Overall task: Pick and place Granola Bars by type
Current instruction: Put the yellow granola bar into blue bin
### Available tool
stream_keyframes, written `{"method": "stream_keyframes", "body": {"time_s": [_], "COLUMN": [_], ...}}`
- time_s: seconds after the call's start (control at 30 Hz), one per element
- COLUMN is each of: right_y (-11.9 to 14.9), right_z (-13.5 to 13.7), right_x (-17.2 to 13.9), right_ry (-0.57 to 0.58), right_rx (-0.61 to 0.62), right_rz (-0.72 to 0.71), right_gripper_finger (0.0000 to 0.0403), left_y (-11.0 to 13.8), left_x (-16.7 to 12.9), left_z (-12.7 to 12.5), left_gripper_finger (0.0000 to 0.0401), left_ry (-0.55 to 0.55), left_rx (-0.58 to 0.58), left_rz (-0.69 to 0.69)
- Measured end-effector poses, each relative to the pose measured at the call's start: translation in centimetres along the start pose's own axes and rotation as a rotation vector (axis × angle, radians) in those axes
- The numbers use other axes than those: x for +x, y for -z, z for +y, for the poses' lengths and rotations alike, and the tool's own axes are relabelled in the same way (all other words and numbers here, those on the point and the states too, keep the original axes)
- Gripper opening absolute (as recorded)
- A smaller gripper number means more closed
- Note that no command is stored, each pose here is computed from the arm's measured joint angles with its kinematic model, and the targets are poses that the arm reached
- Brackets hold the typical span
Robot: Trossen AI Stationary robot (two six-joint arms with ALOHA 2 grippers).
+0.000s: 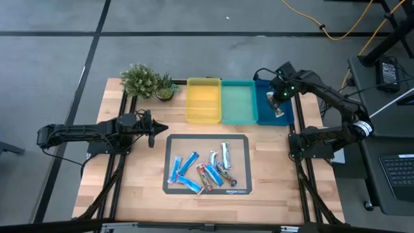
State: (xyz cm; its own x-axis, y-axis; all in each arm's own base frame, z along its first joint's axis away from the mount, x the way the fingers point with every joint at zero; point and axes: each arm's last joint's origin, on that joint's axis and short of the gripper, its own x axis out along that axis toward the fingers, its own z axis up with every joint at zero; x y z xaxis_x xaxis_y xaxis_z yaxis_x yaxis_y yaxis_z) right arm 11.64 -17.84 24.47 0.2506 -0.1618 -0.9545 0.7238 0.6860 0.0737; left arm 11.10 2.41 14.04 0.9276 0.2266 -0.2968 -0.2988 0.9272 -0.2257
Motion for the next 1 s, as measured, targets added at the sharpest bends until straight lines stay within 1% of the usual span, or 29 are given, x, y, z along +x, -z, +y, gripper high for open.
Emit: {"method": "stream_keyframes", "body": {"time_s": [0.2, 0.37, 0.47, 0.57, 0.8, 1.0], "right_y": [1.0, 1.6, 2.0, 2.1, 2.1, 2.1], "right_z": [-0.3, -0.4, -0.4, -0.4, -0.4, -0.4], "right_x": [1.9, 3.3, 4.0, 4.1, 4.1, 4.1], "right_ry": [0.001, 0.002, 0.002, 0.002, 0.002, 0.002], "right_rx": [0.018, 0.02, 0.028, 0.039, 0.041, 0.042], "right_rz": [0.012, 0.01, 0.014, 0.018, 0.011, 0.011], "right_gripper_finger": [0.0014, 0.0005, 0.0008, 0.0014, 0.0012, 0.0038], "left_y": [0.0, 0.0, 0.0, 0.0, 0.0, 0.0], "left_x": [0.0, 0.0, 0.0, 0.0, 0.0, 0.0], "left_z": [0.0, 0.0, 0.0, 0.0, 0.0, 0.0], "left_gripper_finger": [0.0009, 0.001, 0.0012, 0.0012, 0.0012, 0.0011], "left_ry": [0.0, 0.0, 0.0, 0.0, 0.0, 0.0], "left_rx": [0.0, 0.0, 0.0, 0.0, 0.0, 0.0], "left_rz": [0.0, 0.0, 0.0, 0.0, 0.0, 0.0]}}
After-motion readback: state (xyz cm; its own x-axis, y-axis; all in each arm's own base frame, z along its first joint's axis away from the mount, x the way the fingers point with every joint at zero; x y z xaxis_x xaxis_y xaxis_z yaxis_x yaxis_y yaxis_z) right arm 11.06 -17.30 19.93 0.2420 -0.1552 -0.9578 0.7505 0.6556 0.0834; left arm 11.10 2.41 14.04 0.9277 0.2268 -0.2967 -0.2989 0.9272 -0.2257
